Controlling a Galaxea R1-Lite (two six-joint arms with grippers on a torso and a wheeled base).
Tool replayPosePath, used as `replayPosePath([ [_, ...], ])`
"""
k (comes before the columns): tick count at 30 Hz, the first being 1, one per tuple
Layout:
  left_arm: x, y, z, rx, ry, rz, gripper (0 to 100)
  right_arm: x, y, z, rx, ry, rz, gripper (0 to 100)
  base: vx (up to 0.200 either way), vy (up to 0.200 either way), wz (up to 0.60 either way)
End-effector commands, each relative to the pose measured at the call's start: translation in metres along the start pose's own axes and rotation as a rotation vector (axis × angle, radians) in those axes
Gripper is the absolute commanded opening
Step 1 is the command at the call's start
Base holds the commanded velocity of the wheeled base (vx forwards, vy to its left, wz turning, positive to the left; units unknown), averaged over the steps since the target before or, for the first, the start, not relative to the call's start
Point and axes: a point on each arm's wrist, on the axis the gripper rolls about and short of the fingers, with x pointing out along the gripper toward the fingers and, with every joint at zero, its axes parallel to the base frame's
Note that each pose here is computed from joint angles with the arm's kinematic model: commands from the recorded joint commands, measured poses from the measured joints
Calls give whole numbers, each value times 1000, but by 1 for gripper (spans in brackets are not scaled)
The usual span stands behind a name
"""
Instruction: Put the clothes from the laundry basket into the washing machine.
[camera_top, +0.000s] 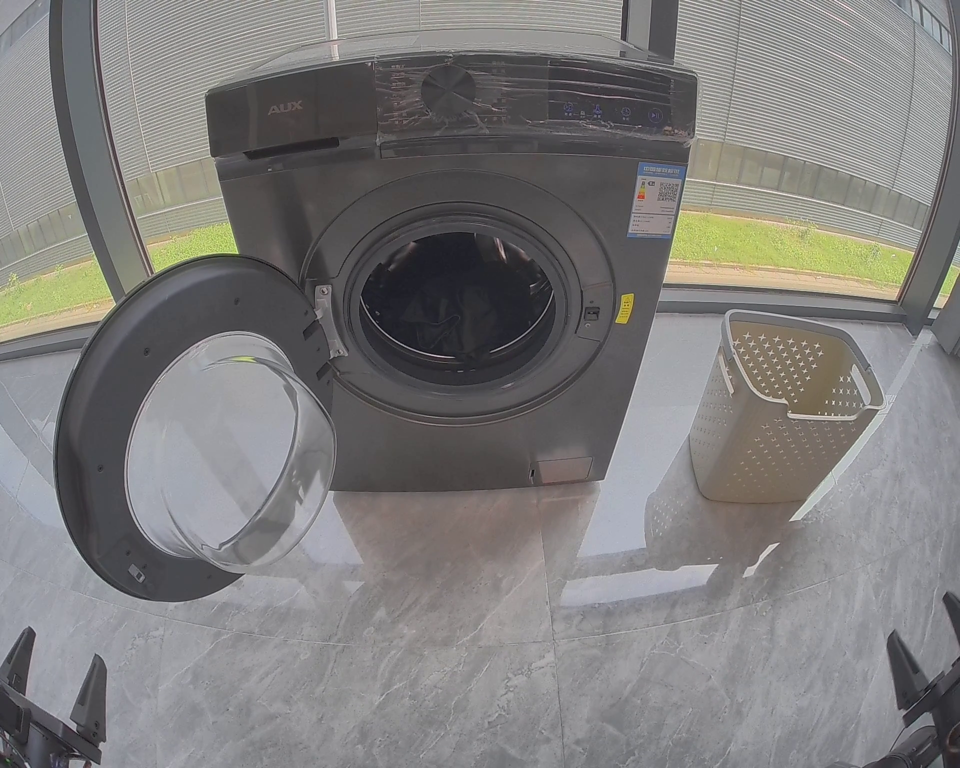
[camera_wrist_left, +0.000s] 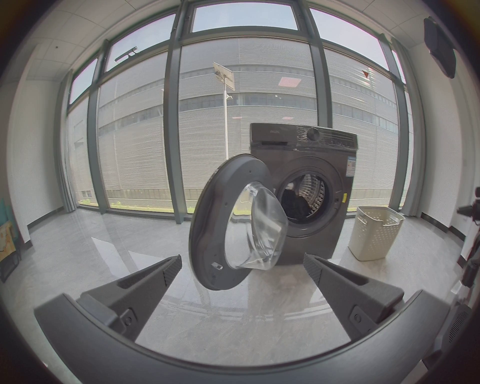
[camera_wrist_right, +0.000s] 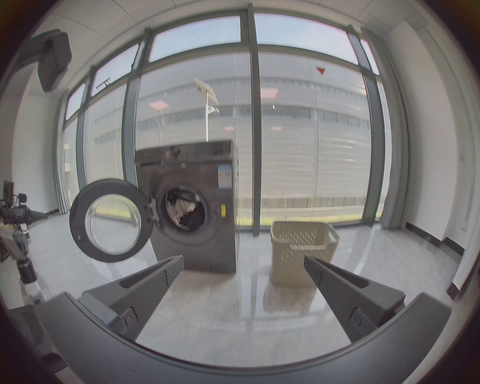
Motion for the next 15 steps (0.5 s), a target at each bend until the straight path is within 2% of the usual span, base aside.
replayPosePath([
  [1,-9,-3,-7,-5,-77,182,100,-13,0,-23,27,1,-75,100,0,0,0],
  [2,-10,-3,-7,-8,-88,173,100,-13,0,-23,25,1,-73,100,0,0,0],
  [3,-9,-5,-8,-17,-86,73,100,-13,0,-23,22,1,-73,100,0,0,0],
  [4,-9,-5,-7,-20,-84,45,100,-13,0,-23,21,1,-73,100,0,0,0],
  [5,-10,-6,-7,-40,-83,-5,100,-13,0,-23,24,0,-72,100,0,0,0],
  [8,-10,-7,-8,-58,-68,-21,100,-13,0,-23,25,1,-73,100,0,0,0],
  [12,-10,-7,-8,-56,-67,-21,100,-14,0,-23,19,-3,-69,100,-200,0,0],
  [15,-10,-6,-8,-66,-68,-19,100,-14,0,-23,19,-3,-69,100,-200,0,0],
])
